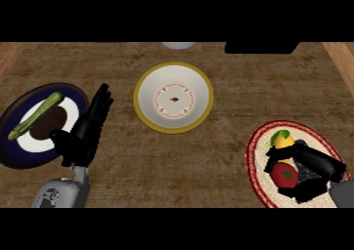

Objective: Pick the tomato from the placemat and place it in the bowl

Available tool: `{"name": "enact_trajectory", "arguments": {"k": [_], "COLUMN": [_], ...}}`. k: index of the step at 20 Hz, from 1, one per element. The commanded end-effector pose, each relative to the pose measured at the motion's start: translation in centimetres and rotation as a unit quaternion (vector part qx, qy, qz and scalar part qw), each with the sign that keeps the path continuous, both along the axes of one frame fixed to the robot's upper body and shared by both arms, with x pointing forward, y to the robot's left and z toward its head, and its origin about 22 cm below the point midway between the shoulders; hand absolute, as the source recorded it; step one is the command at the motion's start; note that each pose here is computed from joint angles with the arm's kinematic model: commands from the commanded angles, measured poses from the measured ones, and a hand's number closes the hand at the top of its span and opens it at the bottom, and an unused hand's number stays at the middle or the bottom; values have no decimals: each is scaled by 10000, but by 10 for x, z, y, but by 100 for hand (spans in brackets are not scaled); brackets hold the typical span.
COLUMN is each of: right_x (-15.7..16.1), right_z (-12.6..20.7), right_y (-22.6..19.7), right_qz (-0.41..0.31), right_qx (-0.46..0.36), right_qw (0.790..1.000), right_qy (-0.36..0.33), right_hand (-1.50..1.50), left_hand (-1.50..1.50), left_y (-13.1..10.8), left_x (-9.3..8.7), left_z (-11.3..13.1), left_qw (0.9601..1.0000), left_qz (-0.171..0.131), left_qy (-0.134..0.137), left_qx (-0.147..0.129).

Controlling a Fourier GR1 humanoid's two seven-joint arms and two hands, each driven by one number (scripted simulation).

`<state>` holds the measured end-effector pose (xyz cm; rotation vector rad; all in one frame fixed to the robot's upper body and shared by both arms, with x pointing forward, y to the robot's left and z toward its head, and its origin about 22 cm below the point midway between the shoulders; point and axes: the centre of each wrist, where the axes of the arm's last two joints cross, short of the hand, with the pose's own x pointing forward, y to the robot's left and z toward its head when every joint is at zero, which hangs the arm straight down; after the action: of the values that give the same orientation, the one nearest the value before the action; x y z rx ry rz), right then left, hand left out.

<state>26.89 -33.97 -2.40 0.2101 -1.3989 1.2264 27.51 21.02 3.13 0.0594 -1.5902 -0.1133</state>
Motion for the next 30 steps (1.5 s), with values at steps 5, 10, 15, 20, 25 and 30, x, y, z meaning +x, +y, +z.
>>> {"name": "enact_trajectory", "arguments": {"k": [5, 10, 15, 20, 25, 30], "right_x": [-26, -4, -3, 20, 35, 46], "right_z": [-24, -31, -24, 25, 69, 96], "right_y": [-10, 133, 183, 217, 251, 281], "right_qz": [583, -1150, -2614, -3263, -3818, -4285], "right_qx": [386, 873, 1360, 1644, 1653, 1492], "right_qw": [9966, 9895, 9545, 9168, 8691, 8352], "right_qy": [431, 28, -459, -1613, -2675, -3106], "right_hand": [150, 150, 150, 150, 150, 150], "left_hand": [0, 0, 0, 0, 0, 0], "left_y": [10, 6, 4, -7, -9, -14], "left_x": [8, 2, -1, 3, 4, 7], "left_z": [8, -1, -6, 1, 0, -4], "left_qw": [10000, 10000, 10000, 9997, 9994, 9988], "left_qz": [-41, 38, -10, -226, -334, -465], "left_qy": [-78, 22, 68, -2, 43, 116], "left_qx": [12, 3, 11, -38, -5, 107]}}
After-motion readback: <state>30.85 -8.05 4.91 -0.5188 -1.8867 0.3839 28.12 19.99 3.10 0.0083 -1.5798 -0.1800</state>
